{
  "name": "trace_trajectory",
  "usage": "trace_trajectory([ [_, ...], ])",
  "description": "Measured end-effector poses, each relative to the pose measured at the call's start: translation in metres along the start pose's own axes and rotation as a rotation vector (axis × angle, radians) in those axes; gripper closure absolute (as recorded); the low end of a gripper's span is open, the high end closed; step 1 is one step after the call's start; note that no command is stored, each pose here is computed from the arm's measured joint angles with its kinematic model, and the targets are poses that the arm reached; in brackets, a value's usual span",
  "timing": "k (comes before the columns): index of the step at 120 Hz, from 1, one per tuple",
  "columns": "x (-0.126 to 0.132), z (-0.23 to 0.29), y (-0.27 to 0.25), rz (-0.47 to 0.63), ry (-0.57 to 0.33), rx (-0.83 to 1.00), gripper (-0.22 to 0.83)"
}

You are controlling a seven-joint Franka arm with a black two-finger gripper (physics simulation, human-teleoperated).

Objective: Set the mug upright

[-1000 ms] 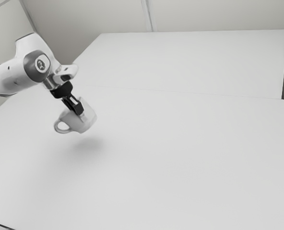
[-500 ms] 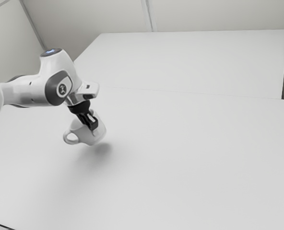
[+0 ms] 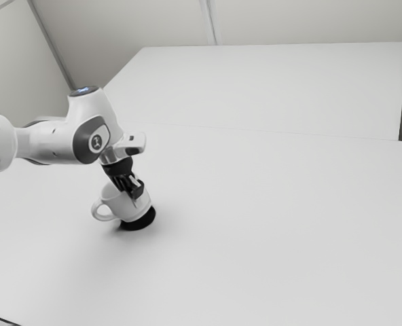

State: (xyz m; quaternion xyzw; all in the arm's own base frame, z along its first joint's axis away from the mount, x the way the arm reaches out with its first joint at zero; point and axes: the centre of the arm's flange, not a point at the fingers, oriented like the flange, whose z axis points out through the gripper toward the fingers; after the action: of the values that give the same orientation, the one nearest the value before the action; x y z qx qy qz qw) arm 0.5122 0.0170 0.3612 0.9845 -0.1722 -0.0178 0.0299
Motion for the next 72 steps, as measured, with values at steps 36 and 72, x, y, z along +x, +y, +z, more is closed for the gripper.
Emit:
trace_trajectory([
  [36, 0.0, 0.0, 0.006, -0.003, 0.0, -0.004, 0.23],
  [72, -0.002, -0.037, 0.015, -0.01, 0.059, 0.03, 0.06],
])
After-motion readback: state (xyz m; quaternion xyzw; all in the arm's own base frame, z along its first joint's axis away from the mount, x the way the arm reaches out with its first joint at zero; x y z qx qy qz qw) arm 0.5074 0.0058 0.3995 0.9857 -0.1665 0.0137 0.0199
